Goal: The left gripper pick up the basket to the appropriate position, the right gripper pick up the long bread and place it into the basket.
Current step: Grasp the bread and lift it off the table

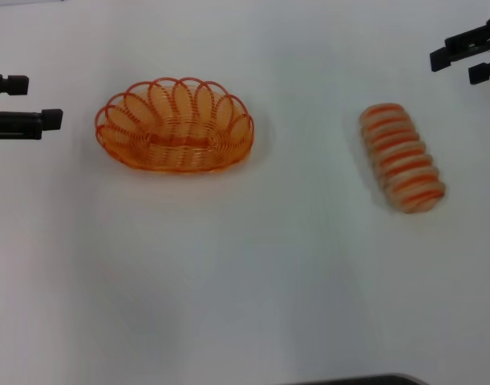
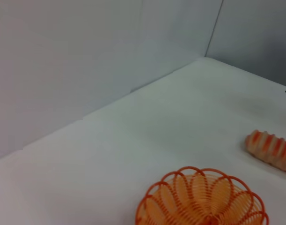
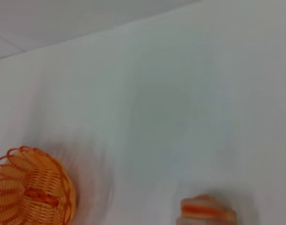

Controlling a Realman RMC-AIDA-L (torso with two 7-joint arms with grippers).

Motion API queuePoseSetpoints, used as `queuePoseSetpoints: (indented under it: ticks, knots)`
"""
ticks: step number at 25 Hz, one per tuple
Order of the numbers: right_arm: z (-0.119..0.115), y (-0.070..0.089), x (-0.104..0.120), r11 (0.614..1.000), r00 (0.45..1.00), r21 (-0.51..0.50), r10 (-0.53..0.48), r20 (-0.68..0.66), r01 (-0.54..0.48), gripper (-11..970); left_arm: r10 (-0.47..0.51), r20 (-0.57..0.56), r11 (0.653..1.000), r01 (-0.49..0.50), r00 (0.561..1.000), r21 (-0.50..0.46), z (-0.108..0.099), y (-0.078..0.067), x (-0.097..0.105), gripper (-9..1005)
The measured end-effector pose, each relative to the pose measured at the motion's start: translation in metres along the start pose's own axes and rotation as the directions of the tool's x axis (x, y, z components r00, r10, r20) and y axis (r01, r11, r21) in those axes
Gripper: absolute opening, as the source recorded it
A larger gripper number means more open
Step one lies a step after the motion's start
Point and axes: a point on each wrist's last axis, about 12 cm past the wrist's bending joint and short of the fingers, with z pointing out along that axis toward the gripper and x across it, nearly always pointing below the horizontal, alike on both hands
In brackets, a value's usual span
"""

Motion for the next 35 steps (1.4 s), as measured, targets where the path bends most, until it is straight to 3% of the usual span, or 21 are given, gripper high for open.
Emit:
queuePoseSetpoints:
  ticks: [7, 16, 25, 35]
  knots:
    - [0.045, 0.015, -0.003, 0.996, 0.988, 0.075, 0.063, -0.14, -0.053, 852, 0.049, 0.053, 0.999, -0.049, 0.997, -0.001, -0.001, -0.003, 0.004, 853]
    - [0.059, 0.04, -0.022, 0.966, 0.967, 0.257, 0.055, -0.249, 0.011, 848, 0.072, 0.08, 0.997, -0.072, 0.994, 0.002, -0.002, -0.005, 0.005, 856]
    - [0.083, 0.058, -0.021, 0.958, 0.954, 0.274, 0.004, -0.3, 0.083, 843, 0.074, 0.096, 0.997, -0.074, 0.993, -0.006, 0.001, -0.004, 0.007, 858]
    - [0.098, 0.06, -0.013, 0.95, 0.946, 0.295, 0.004, -0.323, 0.097, 839, 0.089, 0.102, 0.996, -0.087, 0.991, -0.025, 0.002, -0.002, 0.007, 858]
